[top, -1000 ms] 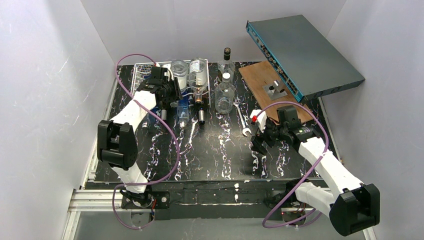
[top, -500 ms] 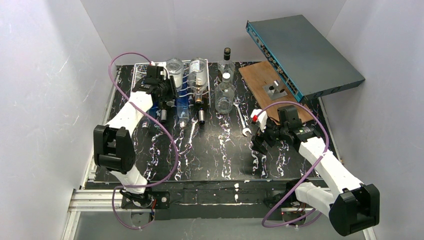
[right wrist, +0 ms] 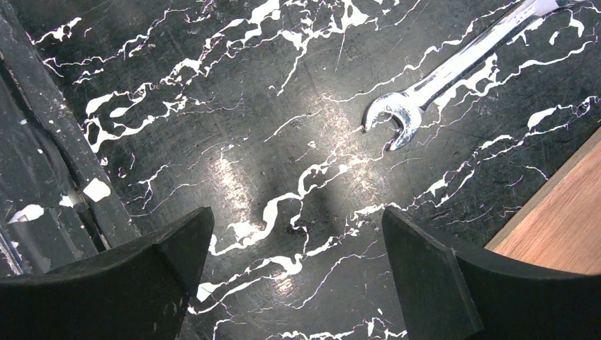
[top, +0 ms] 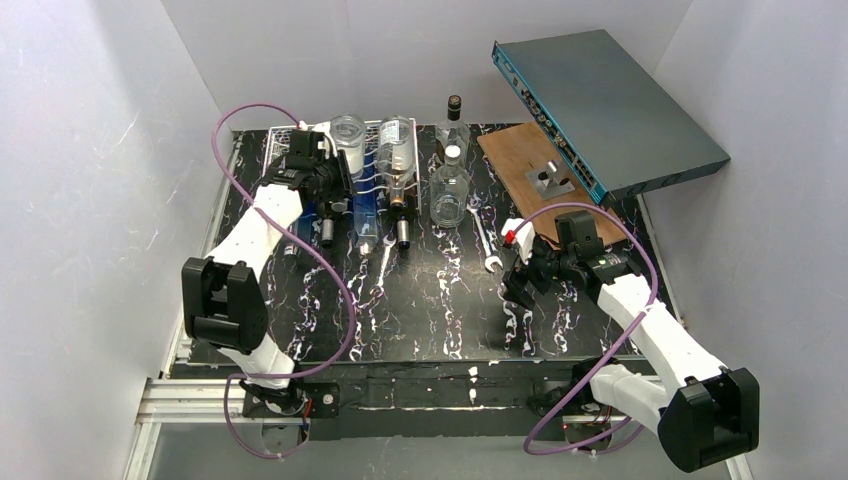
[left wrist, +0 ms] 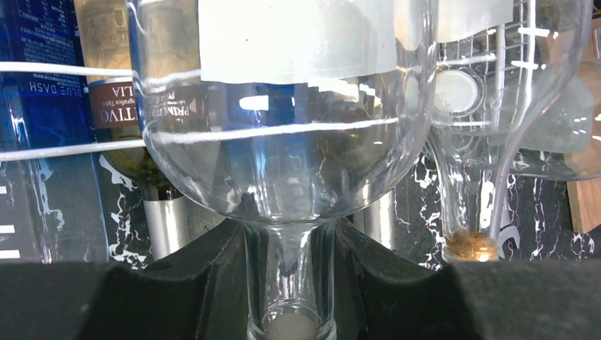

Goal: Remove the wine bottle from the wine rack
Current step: Pick up the wine bottle from the wine rack.

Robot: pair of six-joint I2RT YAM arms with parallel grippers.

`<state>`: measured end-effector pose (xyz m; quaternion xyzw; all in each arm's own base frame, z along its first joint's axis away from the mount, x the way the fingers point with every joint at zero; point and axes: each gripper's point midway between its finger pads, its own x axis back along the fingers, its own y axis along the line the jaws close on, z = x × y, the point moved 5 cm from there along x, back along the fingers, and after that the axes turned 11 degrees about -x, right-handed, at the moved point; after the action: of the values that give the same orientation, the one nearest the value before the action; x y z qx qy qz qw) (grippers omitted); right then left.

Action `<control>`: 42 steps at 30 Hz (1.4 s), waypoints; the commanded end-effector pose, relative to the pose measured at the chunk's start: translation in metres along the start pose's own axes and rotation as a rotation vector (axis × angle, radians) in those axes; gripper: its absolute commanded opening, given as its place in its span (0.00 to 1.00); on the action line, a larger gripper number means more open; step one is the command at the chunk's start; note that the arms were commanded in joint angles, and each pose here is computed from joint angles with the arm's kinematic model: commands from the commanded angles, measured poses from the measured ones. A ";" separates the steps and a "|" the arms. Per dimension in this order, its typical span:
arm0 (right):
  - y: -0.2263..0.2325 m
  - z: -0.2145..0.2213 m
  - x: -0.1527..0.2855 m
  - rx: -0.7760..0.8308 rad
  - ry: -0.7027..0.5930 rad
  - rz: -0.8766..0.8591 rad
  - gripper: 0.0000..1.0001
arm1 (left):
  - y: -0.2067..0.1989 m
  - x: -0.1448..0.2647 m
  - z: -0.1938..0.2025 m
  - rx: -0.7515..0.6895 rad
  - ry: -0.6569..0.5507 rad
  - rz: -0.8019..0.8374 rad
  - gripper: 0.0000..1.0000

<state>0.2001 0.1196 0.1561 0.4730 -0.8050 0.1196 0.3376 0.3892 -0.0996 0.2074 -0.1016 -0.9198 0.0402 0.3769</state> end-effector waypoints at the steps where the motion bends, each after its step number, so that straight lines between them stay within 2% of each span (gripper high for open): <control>1: 0.001 -0.004 0.001 0.026 -0.035 -0.007 0.98 | -0.017 0.076 -0.078 -0.055 -0.377 0.066 0.00; 13: 0.001 -0.004 0.002 0.026 -0.038 -0.011 0.98 | -0.033 0.123 -0.063 -0.005 -0.398 0.179 0.00; 25: 0.000 -0.003 0.003 0.020 -0.039 -0.010 0.98 | -0.058 0.178 -0.023 0.098 -0.369 0.380 0.00; 42: -0.001 -0.003 0.005 0.008 -0.045 -0.014 0.98 | -0.093 0.225 0.058 0.337 -0.183 0.719 0.00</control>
<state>0.1999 0.1148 0.1534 0.4709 -0.8068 0.1085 0.3398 0.1944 -0.1296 0.2844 -0.2475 -0.8432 0.3104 0.3625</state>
